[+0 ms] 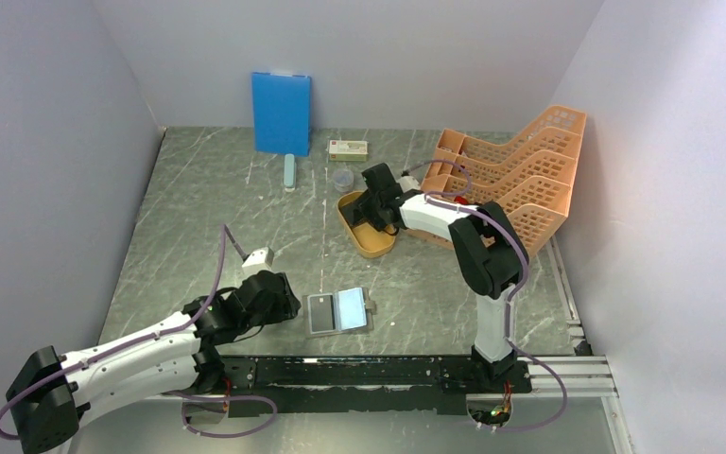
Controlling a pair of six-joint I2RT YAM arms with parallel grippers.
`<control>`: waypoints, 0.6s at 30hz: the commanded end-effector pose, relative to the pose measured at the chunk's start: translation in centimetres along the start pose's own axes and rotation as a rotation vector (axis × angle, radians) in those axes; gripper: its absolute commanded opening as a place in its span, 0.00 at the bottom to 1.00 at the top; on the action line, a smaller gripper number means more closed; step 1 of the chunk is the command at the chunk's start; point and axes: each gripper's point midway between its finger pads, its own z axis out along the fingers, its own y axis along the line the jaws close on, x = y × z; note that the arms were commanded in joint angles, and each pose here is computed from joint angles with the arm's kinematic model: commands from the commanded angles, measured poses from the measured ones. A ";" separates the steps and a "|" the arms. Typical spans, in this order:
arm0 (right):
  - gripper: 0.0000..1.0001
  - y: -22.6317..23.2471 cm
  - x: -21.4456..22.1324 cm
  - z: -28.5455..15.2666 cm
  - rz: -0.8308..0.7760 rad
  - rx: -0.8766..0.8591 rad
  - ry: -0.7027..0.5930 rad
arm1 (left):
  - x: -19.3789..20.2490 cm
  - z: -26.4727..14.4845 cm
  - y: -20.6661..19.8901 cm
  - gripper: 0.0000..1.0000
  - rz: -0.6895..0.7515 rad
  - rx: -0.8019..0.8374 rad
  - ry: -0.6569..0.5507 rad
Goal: Put the credit cards into the card holder
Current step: Pick up the credit card from the storage box.
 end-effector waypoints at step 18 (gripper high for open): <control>0.41 -4.2 0.3 -0.5 -0.034 0.066 -0.001 | 0.1 0.1 -0.6 0.56 -0.015 0.026 0.005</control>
